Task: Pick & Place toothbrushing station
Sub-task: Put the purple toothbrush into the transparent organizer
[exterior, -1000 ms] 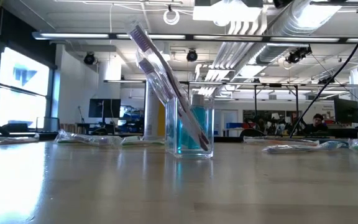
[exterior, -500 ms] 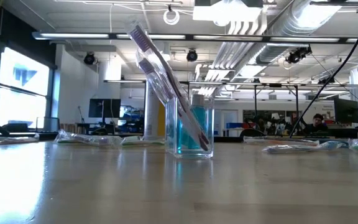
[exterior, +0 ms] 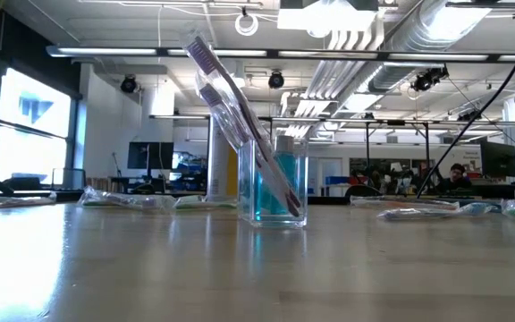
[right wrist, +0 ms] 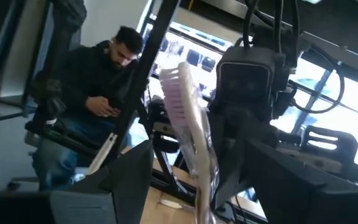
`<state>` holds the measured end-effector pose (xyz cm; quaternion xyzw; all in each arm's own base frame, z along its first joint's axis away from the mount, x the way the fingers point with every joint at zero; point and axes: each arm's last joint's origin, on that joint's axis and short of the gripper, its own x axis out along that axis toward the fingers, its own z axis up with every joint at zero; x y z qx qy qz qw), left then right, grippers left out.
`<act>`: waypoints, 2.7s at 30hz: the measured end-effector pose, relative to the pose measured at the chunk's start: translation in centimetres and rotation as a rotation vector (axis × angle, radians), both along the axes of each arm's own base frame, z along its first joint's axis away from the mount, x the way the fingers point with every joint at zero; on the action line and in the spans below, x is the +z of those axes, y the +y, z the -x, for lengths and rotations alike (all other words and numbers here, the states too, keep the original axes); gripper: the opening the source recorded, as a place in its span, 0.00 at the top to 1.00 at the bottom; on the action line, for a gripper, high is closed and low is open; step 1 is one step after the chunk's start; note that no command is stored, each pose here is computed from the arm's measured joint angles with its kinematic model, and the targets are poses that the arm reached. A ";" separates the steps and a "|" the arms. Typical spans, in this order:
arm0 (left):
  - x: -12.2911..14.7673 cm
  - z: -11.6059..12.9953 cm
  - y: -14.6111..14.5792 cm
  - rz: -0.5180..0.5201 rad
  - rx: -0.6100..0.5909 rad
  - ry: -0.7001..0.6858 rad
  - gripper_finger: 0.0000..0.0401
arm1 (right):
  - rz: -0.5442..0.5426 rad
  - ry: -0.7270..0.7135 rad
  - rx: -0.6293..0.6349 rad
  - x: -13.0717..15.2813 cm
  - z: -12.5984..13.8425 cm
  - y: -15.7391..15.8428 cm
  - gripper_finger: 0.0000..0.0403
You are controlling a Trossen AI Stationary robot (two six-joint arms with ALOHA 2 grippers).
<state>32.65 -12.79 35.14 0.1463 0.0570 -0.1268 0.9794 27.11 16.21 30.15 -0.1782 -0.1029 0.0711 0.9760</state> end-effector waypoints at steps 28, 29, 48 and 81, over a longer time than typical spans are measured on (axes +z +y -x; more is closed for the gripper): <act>-0.1 0.0 0.1 -0.060 0.030 -0.003 1.00 | 0.040 0.006 0.018 -0.2 -0.8 -1.2 0.97; -0.1 0.0 0.1 -0.060 0.031 -0.003 1.00 | 0.041 0.007 0.018 -0.2 -0.8 -1.2 0.97; 0.2 0.5 0.5 -0.077 0.083 0.014 0.86 | -0.004 0.072 0.022 -0.7 -0.9 -1.1 0.97; -1.0 9.7 5.1 -0.001 0.461 0.394 0.85 | -0.344 0.108 -0.180 -10.7 -3.4 -8.9 0.98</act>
